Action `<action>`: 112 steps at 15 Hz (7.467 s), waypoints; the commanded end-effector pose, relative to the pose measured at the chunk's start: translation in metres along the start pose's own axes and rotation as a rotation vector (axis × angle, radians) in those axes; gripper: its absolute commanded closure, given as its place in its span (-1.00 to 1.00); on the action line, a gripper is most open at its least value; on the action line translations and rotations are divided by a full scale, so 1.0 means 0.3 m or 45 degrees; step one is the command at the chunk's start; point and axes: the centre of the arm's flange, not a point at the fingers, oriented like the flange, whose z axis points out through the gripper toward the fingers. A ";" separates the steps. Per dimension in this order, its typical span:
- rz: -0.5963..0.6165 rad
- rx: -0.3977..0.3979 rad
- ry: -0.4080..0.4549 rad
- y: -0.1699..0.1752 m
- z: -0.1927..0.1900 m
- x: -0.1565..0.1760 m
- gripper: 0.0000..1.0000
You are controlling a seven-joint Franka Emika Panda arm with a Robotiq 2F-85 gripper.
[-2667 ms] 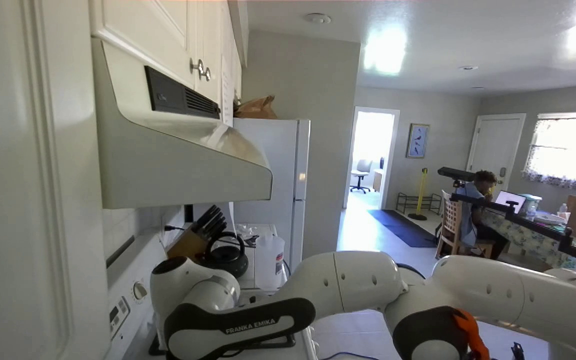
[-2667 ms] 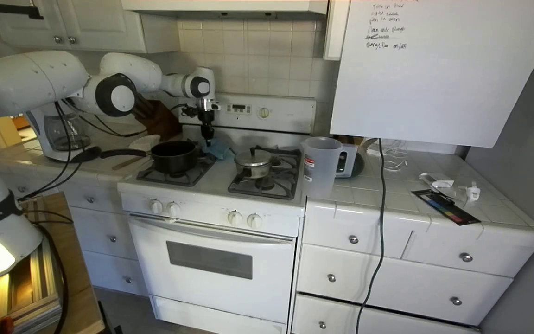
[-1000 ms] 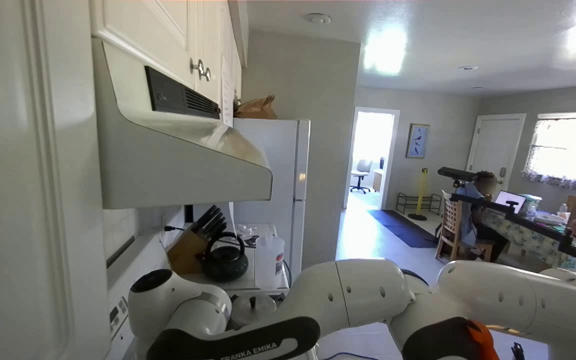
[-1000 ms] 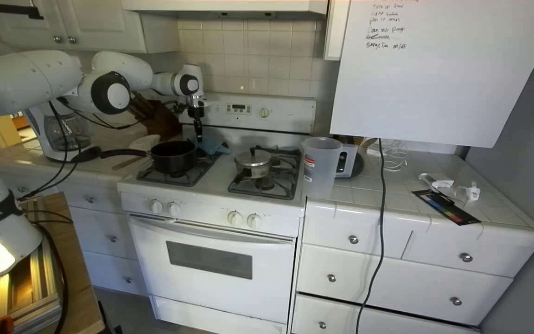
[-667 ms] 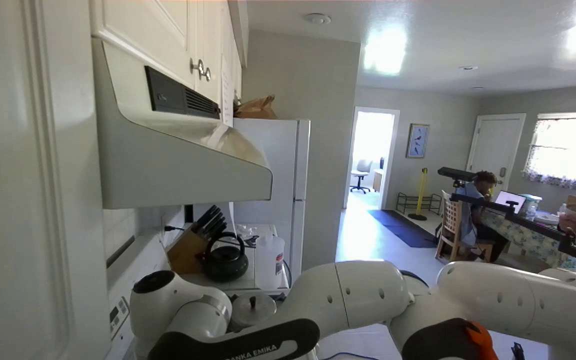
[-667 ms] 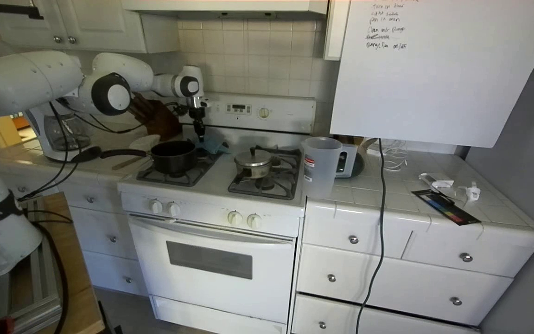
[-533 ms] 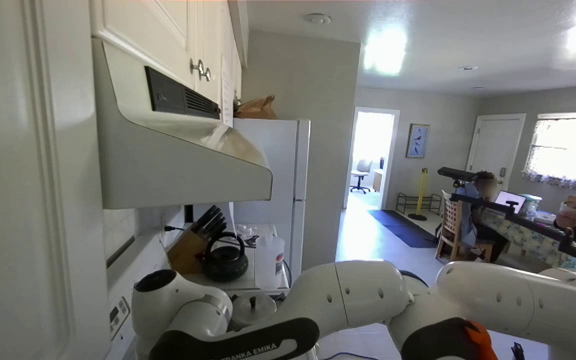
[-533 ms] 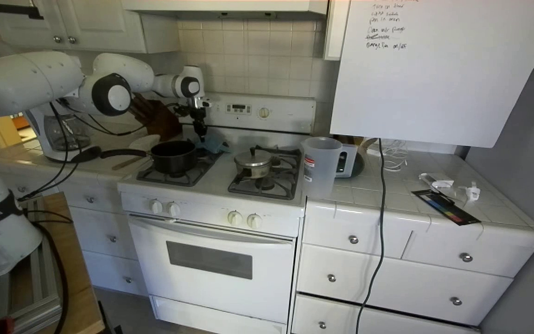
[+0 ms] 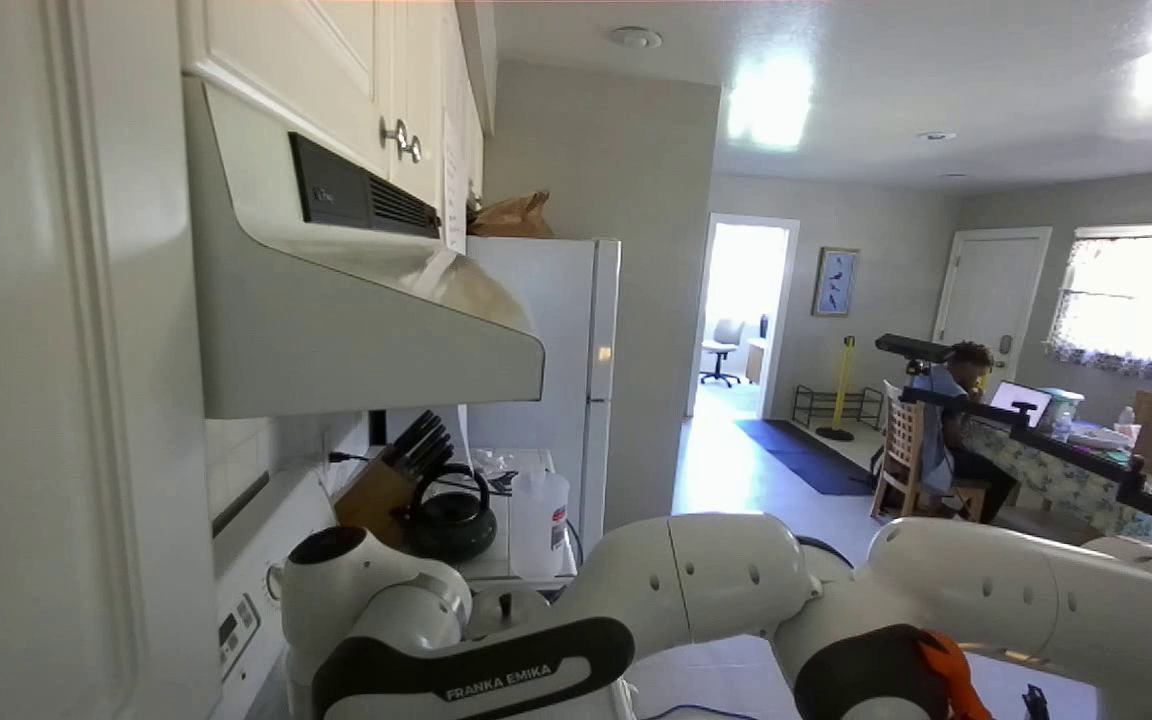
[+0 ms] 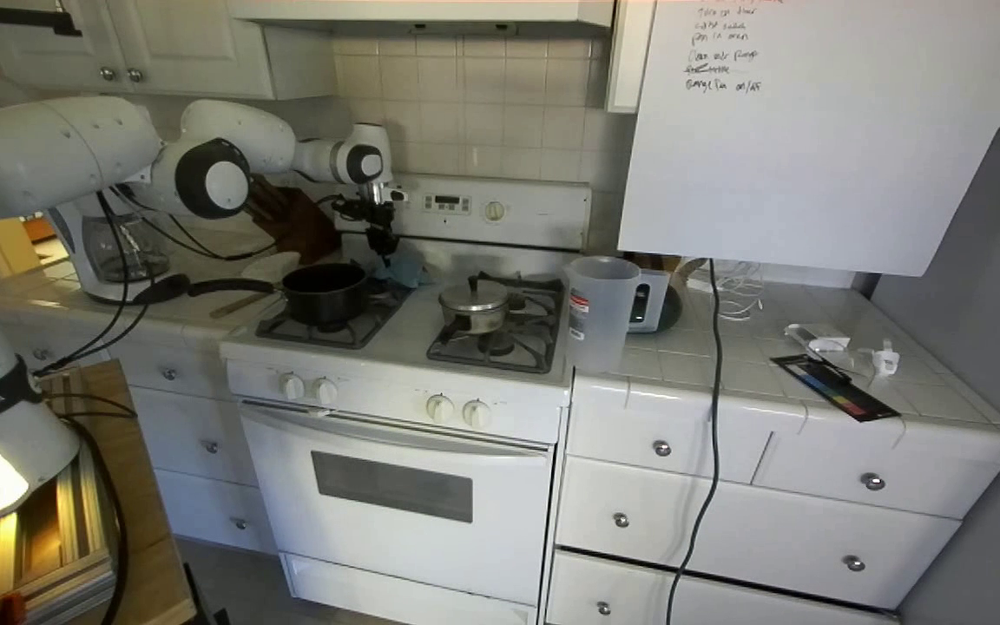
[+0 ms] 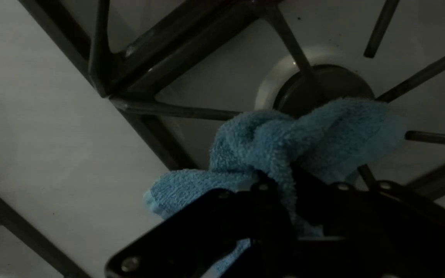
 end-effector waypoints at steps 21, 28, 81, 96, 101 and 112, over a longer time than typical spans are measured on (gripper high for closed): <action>0.147 -0.258 -0.024 -0.010 -0.091 -0.282 0.94; 0.512 -0.363 -0.007 0.049 -0.046 -0.322 0.94; 0.112 -0.276 -0.238 0.348 -0.097 0.035 0.76; 0.365 -0.204 -0.291 0.548 0.170 0.095 0.94; 0.556 -0.242 -0.161 0.566 0.270 0.090 0.94; 0.634 -0.144 -0.114 0.512 0.270 0.115 0.94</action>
